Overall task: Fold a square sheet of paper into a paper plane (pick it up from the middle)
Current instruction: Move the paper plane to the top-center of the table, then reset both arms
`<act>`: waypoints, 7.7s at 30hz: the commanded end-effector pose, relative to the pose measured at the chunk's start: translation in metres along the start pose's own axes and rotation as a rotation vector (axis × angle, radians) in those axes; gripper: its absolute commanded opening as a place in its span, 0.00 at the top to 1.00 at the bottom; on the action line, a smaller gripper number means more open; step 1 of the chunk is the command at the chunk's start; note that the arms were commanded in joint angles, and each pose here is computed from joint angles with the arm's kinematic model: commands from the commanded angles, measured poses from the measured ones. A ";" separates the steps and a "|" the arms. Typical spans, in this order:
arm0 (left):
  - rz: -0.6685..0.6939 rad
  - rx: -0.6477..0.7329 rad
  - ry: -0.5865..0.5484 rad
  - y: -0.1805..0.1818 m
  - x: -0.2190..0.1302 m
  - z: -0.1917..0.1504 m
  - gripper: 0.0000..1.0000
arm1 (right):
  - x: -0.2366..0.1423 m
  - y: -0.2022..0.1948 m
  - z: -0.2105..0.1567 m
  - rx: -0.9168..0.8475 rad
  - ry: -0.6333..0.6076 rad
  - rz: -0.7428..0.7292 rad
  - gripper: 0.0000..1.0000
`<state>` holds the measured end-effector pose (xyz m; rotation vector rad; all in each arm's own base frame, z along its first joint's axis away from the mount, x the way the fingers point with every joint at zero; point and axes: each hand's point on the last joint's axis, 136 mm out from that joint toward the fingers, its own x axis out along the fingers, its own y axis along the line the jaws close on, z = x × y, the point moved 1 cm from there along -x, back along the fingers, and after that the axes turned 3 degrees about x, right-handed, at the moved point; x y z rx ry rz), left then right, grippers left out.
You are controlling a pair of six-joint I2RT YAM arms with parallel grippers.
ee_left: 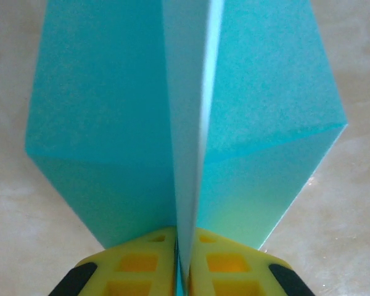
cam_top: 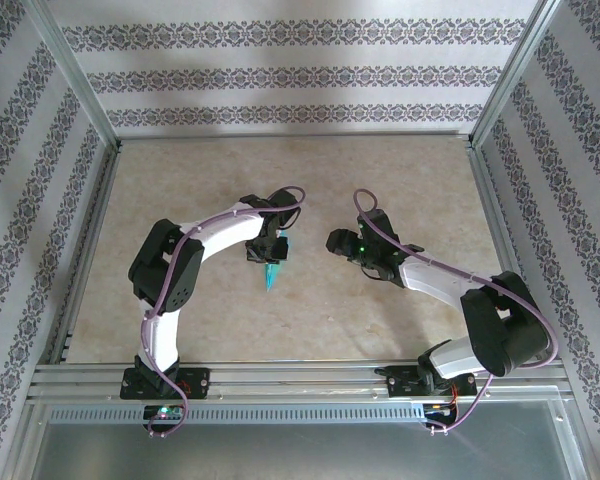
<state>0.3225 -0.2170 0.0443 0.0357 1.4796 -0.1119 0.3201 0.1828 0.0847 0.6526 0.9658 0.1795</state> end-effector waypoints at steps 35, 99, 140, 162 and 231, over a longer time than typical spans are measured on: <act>0.118 -0.054 0.101 0.016 0.038 -0.023 0.83 | 0.000 -0.013 0.003 -0.002 -0.009 -0.034 0.28; 0.100 -0.071 -0.100 0.013 0.044 0.161 0.66 | -0.027 -0.020 0.015 -0.101 -0.084 -0.067 0.02; 0.036 -0.095 -0.291 -0.006 -0.060 0.180 0.52 | -0.025 -0.019 0.018 -0.075 -0.092 -0.067 0.02; 0.197 -0.285 -0.940 0.122 -0.222 0.093 0.03 | -0.138 -0.015 0.121 -0.378 -0.586 -0.318 0.02; 0.272 -0.105 -1.141 0.240 -0.055 0.048 0.01 | -0.053 -0.119 0.143 -0.535 -0.670 -0.240 0.02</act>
